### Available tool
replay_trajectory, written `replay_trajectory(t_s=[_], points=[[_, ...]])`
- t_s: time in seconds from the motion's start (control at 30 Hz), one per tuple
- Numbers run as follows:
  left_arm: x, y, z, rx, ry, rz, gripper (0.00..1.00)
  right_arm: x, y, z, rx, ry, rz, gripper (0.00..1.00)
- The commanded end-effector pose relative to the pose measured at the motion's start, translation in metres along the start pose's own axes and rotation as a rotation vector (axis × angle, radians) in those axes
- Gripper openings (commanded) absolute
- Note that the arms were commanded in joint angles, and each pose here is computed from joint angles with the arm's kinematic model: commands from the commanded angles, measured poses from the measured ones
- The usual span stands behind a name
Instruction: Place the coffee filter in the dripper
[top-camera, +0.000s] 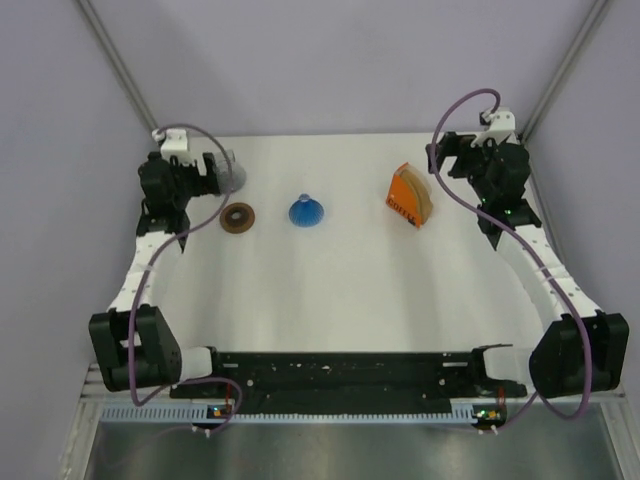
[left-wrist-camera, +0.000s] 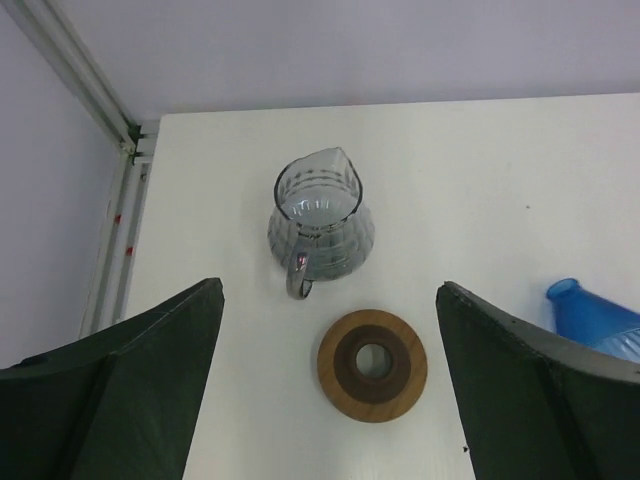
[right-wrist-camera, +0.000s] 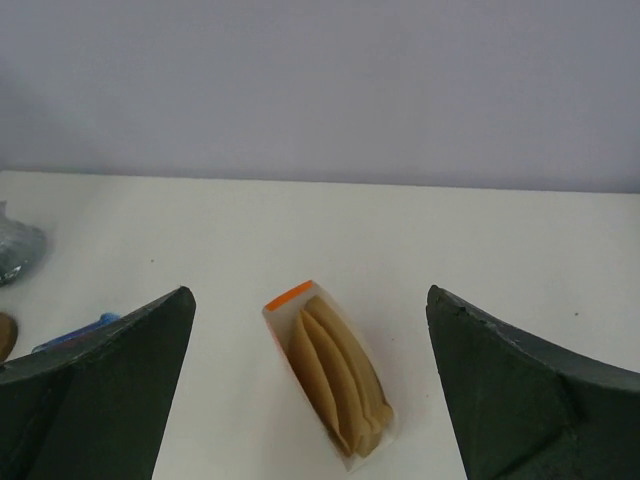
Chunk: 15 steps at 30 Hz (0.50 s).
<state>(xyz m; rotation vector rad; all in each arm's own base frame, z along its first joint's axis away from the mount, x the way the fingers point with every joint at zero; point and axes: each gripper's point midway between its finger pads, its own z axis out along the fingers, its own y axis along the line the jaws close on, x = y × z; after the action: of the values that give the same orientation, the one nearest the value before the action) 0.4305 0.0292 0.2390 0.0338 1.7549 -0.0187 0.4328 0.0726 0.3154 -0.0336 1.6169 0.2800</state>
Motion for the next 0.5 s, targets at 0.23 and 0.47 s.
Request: replay_trajectory(t_s=[0.23, 0.47], points=[[-0.022, 0.023, 0.085, -0.087, 0.458, -0.187, 0.75, 0.023, 0.023, -0.009, -0.097, 0.136, -0.018, 0.99], [0.002, 0.052, 0.149, -0.187, 0.500, -0.142, 0.75, 0.046, 0.019, -0.015, -0.094, 0.192, -0.050, 0.99]])
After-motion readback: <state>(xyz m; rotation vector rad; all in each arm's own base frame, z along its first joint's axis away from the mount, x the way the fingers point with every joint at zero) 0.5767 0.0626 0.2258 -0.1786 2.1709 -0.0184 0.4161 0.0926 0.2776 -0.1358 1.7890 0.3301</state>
